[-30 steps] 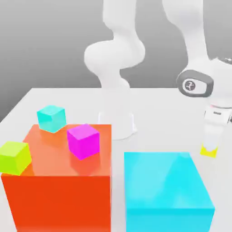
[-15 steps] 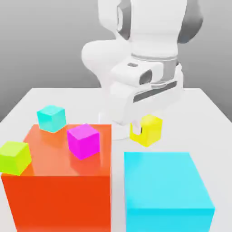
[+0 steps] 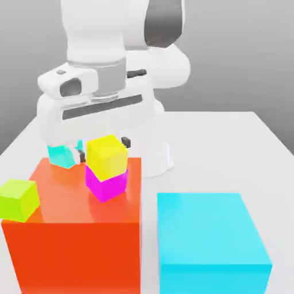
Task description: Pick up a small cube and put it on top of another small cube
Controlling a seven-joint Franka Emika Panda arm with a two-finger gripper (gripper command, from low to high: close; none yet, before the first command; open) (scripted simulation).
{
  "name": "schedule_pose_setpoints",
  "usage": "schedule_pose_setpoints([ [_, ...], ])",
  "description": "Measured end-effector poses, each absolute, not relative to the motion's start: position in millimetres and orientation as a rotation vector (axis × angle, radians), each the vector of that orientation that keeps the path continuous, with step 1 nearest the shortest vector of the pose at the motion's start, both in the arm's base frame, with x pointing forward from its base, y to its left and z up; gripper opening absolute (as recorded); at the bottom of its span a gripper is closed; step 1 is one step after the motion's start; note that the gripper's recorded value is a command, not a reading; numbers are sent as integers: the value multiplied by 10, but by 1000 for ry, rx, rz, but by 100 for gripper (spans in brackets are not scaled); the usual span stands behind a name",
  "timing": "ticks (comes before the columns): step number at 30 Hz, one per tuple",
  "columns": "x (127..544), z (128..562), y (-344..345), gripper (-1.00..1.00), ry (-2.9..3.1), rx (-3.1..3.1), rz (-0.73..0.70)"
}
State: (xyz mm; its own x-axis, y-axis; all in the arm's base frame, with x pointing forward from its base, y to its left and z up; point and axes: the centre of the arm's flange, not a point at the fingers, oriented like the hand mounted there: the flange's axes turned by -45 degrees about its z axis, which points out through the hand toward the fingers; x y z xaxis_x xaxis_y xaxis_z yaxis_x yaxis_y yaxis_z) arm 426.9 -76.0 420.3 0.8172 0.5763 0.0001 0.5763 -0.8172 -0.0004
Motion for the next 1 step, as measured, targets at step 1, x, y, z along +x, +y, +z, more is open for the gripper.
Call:
schedule_pose_setpoints([
  [1, 4266, 4345, -760, 100, -949, -2994, 0],
])
